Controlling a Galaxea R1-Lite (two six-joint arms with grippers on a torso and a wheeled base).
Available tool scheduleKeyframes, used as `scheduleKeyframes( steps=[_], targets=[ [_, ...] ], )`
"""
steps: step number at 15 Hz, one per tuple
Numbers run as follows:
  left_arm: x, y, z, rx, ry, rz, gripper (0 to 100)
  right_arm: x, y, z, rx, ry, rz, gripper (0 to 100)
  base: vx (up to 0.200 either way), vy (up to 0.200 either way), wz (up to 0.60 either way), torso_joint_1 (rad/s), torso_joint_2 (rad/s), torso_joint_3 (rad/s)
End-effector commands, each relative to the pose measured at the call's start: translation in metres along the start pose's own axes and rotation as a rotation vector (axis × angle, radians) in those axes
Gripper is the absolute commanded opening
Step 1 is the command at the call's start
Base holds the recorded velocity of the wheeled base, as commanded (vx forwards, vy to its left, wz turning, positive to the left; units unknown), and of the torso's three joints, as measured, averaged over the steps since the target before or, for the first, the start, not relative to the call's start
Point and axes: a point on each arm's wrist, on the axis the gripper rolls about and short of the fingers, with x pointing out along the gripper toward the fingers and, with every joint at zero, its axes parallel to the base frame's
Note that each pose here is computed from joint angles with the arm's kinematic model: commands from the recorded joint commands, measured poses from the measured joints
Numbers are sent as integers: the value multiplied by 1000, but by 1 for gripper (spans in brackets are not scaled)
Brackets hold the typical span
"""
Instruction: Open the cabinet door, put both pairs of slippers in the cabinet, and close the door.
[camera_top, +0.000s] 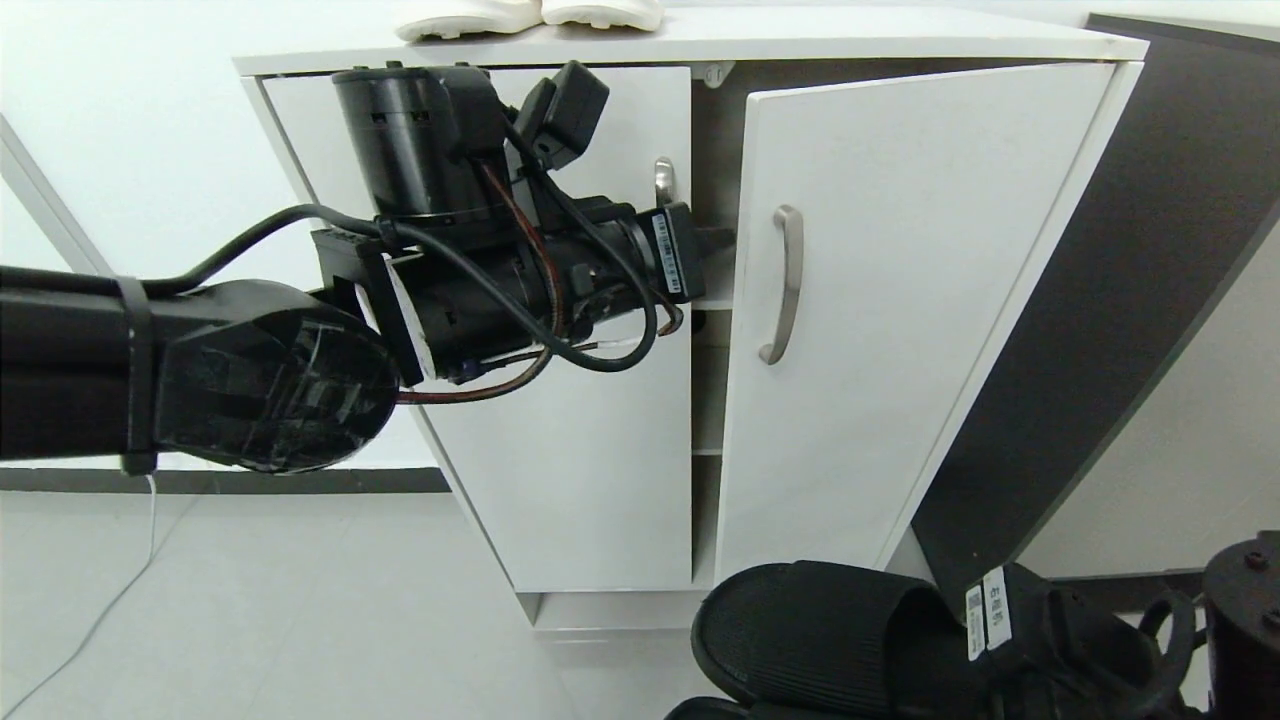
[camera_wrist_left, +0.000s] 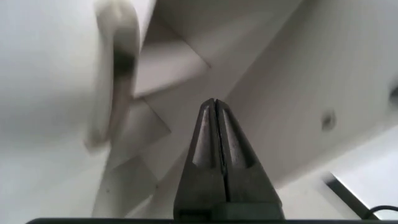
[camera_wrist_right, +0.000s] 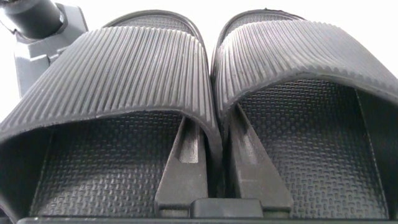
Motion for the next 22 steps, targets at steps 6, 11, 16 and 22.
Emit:
scheduleKeyframes(
  steps=[6, 11, 16, 22],
  targets=[
    [5, -51, -14, 17, 3, -157, 0, -1, 8, -5, -14, 15, 40, 0, -200, 0, 0, 2, 3, 4],
    [-4, -13, -11, 32, -53, -48, 0, 1, 7, -4, -7, 13, 35, 0, -40, 0, 0, 0, 1, 0],
    [-89, 38, 9, 51, -116, 231, 0, 7, -5, -3, 22, 24, -22, 0, 0, 0, 0, 0, 0, 0],
    [-274, -29, -15, 50, -136, 543, 0, 27, -32, 19, 175, -50, -208, 0, 0, 0, 0, 0, 0, 0]
  ],
)
